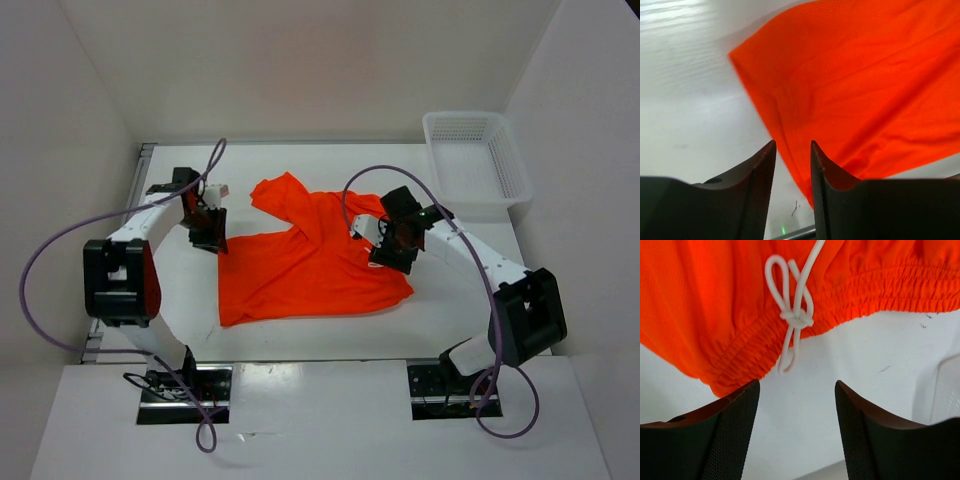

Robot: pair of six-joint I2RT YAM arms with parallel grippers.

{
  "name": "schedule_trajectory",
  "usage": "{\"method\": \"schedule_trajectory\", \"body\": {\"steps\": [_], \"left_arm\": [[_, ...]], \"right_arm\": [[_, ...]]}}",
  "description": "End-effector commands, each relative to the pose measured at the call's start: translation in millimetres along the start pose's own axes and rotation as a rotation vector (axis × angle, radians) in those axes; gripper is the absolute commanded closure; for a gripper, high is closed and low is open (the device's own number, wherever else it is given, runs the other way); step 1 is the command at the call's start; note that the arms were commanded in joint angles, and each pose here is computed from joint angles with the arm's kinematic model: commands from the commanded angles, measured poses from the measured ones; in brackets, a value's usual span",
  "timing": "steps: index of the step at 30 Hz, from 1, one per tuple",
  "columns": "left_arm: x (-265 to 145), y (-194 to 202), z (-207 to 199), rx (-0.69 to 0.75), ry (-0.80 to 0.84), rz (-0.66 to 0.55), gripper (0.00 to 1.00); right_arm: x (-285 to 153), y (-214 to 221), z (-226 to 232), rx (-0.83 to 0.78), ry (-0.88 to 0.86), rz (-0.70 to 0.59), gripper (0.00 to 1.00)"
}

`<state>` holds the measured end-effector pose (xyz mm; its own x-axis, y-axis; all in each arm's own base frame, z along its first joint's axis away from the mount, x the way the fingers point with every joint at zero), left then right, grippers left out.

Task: Fold and stack the shorts
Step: Flatten the shorts out

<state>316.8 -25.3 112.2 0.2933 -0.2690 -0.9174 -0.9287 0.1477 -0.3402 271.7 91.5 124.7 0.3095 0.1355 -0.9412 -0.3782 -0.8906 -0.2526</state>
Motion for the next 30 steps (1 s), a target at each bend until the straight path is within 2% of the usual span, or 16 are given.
{"method": "schedule_trajectory", "body": {"steps": [1,14,20,23,24,26,27,30], "left_arm": [[33,0,-6,0.009,0.065,0.059,0.6],[66,5,-10,0.024,0.091,0.11,0.59],[77,8,-4,0.036,0.05,0.124,0.59],[79,9,-3,0.034,0.042,0.134,0.63],[79,10,-1,0.035,0.032,0.136,0.69],[77,8,-3,0.048,0.019,0.129,0.74],[72,5,-2,0.054,0.002,0.112,0.74],[52,-6,1,0.07,-0.048,0.059,0.66]], "right_arm": [[3,-29,-9,0.084,0.033,-0.14,0.33],[33,-21,2,0.095,-0.018,-0.109,0.33],[41,-10,9,0.087,-0.031,-0.077,0.33],[45,-5,14,0.079,-0.042,-0.062,0.33],[46,-2,16,0.079,-0.048,-0.054,0.33],[46,-2,16,0.079,-0.048,-0.054,0.33],[46,-2,16,0.079,-0.048,-0.054,0.33],[44,-3,15,0.078,-0.042,-0.061,0.33]]}}
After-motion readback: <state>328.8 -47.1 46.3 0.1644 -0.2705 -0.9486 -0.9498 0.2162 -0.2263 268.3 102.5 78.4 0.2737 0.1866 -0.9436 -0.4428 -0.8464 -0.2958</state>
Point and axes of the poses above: each gripper's point midway between its finger pads, its own x axis out along the fingers, its own z axis along the line the jaws close on, y = z × x, the point moved 3 cm from there along -x, back along the fingers, and after that the axes turned 7 degrees about x, right-handed, at the moved point
